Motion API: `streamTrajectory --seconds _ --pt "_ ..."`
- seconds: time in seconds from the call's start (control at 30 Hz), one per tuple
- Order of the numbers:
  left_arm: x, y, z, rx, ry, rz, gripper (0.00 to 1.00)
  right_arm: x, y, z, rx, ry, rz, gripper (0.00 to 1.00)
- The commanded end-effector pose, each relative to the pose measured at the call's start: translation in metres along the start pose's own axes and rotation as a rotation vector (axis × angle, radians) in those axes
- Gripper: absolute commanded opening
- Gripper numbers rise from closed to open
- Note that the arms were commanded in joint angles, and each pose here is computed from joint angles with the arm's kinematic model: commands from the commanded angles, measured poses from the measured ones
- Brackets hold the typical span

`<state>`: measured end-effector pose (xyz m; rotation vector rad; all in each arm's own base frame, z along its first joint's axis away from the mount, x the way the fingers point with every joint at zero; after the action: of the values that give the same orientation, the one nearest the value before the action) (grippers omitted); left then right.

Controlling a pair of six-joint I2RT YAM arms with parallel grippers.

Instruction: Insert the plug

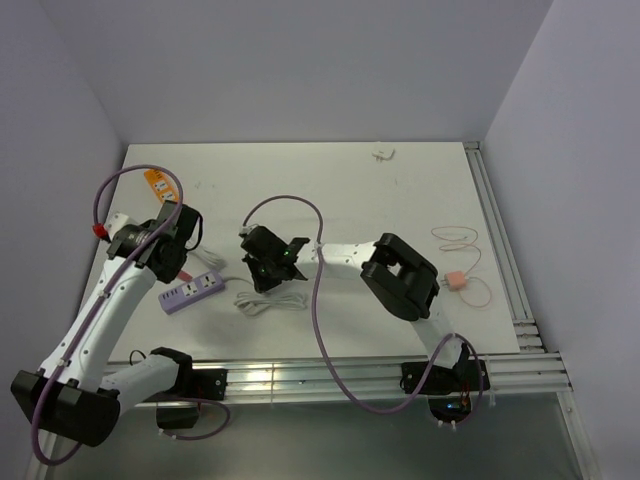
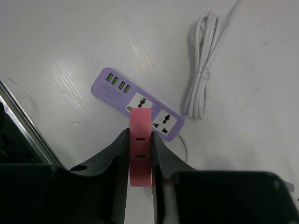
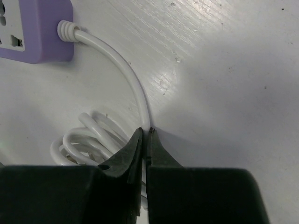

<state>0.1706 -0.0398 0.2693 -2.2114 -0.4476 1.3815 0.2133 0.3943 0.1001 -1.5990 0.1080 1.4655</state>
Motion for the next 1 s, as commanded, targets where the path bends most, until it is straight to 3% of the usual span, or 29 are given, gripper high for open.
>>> streamTrajectory --seconds 0.0,0.13,0.23,0.3,0.43,0.6,0.97 --pt "0.006 0.009 -0.012 0.012 0.046 0.05 0.0 -0.01 0.003 -0.001 0.018 -0.015 -0.02 0.03" --pt "0.014 0.013 -0.011 0.056 0.029 0.029 0.0 -0.026 -0.004 0.006 -0.035 -0.125 -0.077 0.35" --pt "0.013 0.012 -0.005 -0.001 -0.042 0.012 0.0 -0.043 -0.016 0.008 -0.054 -0.157 -0.129 0.5" --pt "0.012 0.011 -0.001 -0.11 -0.109 -0.005 0.0 -0.054 -0.028 0.01 -0.053 -0.165 -0.153 0.54" --pt "0.013 0.015 0.001 -0.183 -0.103 0.032 0.0 -0.092 -0.05 0.009 -0.021 -0.181 -0.235 0.56" --pt "0.021 0.019 0.002 -0.143 -0.154 -0.008 0.0 -0.143 -0.058 0.002 -0.005 -0.129 -0.329 0.56" --pt "0.059 0.017 0.006 -0.155 -0.317 -0.114 0.0 -0.181 -0.025 -0.034 0.046 -0.057 -0.357 0.55"
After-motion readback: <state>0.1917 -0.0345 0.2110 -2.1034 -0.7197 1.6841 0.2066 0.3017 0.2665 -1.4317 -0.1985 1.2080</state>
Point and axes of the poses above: each gripper's point midway between its finger pads, its own x axis out along the fingers, its own z axis along the line the jaws close on, y = z × x, the point moved 10 cm from there along -x, back along the fingers, and after that the axes turned 15 degrees about -x, right-handed, at the moved point
